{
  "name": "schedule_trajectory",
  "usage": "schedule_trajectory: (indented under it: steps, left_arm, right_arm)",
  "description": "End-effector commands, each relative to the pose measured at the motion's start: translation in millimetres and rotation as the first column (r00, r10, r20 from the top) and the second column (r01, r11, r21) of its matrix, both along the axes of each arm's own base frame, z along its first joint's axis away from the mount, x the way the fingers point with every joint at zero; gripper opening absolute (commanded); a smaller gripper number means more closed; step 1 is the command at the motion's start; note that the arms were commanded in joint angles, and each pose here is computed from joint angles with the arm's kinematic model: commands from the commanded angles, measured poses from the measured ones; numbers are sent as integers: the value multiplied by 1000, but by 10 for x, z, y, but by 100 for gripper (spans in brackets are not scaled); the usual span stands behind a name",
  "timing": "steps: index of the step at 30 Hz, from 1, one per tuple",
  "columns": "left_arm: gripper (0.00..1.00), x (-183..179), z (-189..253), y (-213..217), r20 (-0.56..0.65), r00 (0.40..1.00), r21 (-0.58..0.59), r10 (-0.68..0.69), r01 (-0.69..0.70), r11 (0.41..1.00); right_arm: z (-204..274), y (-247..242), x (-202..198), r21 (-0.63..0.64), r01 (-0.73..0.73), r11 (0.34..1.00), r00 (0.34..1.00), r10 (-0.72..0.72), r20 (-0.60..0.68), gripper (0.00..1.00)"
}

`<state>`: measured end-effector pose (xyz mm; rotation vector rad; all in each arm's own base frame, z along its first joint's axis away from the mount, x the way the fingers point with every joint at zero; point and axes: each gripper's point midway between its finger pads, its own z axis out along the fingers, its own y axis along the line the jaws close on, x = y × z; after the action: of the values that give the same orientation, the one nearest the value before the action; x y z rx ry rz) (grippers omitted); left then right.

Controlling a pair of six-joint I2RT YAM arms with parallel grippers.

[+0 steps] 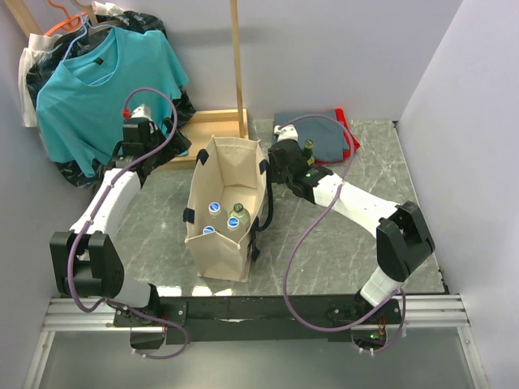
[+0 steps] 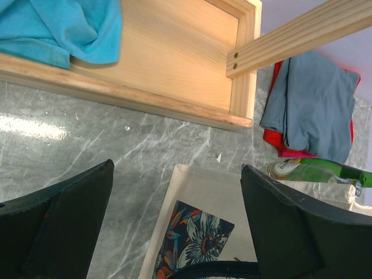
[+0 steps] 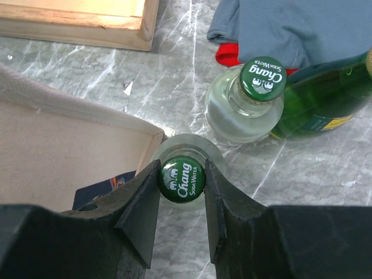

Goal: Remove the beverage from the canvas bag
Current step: Place the drink at the center of the board.

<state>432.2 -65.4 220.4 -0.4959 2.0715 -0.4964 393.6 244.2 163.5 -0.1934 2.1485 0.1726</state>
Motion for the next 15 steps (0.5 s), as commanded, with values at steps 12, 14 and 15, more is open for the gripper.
schedule_trajectory:
  steps: [12,14,15]
  left_arm:
    - [96,-23,155,-30,49,999,2,-14,14,1000]
    - [96,-34,162,-19,50,999,4,-9,9,1000]
    - [96,-37,142,-21,46,999,4,-10,10,1000]
  right_arm:
    - [242,21,-35,32,17,999,998,-19,55,54]
    - [228,1,-39,25,26,999,998,-27,57,55]
    - [214,-5,-48,18,26,999,998,-27,54,55]
